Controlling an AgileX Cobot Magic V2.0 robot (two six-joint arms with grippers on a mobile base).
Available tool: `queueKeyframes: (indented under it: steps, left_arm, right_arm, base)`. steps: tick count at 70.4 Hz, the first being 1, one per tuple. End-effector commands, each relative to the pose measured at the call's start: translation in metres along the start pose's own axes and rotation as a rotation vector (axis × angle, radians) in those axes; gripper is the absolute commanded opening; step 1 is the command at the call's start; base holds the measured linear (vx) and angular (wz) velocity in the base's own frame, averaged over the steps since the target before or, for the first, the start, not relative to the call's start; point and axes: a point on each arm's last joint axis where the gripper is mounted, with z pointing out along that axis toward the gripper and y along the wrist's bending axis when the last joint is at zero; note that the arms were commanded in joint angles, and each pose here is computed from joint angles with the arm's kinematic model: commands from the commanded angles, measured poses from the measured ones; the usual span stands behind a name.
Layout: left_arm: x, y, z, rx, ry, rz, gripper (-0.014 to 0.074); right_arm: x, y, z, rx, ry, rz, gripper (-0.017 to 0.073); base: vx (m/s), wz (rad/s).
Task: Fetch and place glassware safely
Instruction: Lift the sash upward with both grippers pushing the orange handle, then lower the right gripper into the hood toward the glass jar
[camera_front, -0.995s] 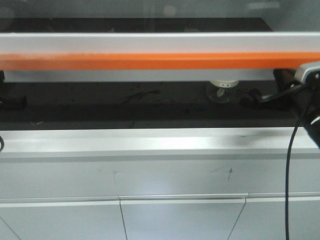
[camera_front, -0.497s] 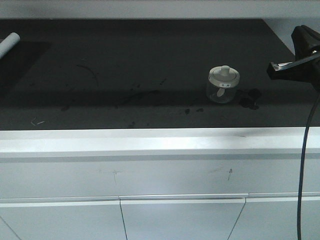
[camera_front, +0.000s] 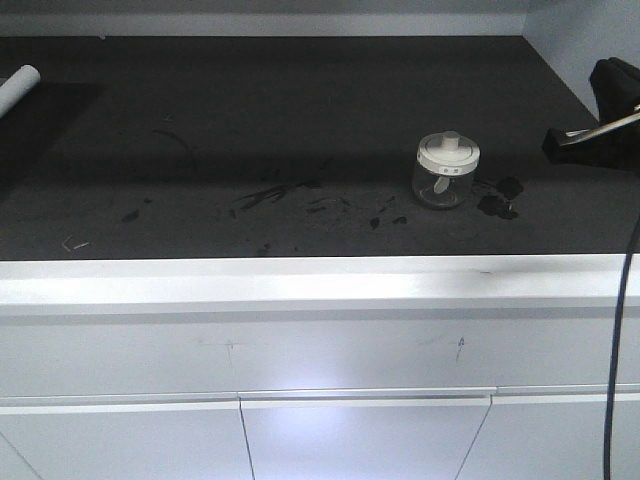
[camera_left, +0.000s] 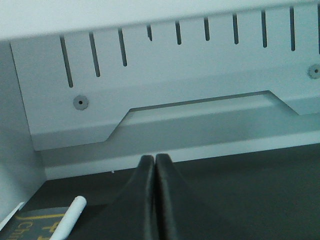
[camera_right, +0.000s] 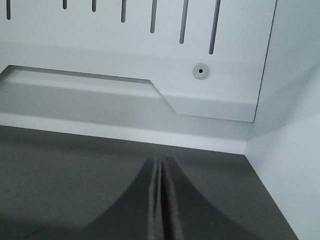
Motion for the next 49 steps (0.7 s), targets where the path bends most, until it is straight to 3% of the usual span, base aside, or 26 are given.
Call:
queueKeyframes:
  steps: [1, 18, 28, 35, 49]
  left_arm:
    - [-0.025, 0.001, -0.015, -0.004, -0.074, -0.012, -0.0007]
    - [-0.025, 0.001, -0.053, -0.010, 0.007, -0.011, -0.0007]
    - [-0.001, -0.001, -0.081, -0.010, 0.029, -0.013, -0.0007]
    - [0.017, -0.002, -0.100, -0.009, 0.038, -0.018, -0.0007]
    - [0.049, -0.004, -0.135, -0.012, 0.058, -0.046, -0.0007]
  right_arm:
    - [-0.028, -0.003, -0.010, 0.011, -0.096, 0.011, -0.0001]
    - [-0.038, -0.005, -0.034, 0.024, 0.033, 0.045, -0.0001]
    - [-0.035, -0.003, -0.049, 0.023, 0.018, 0.055, -0.0001]
    - [-0.023, -0.001, -0.061, 0.021, 0.034, 0.081, -0.0001]
    - [0.004, 0.003, -0.078, 0.015, 0.097, 0.082, -0.0001]
  base:
    - [0.00, 0.00]
    - [0.00, 0.00]
    - [0.00, 0.00]
    - [0.00, 0.00]
    - [0.00, 0.00]
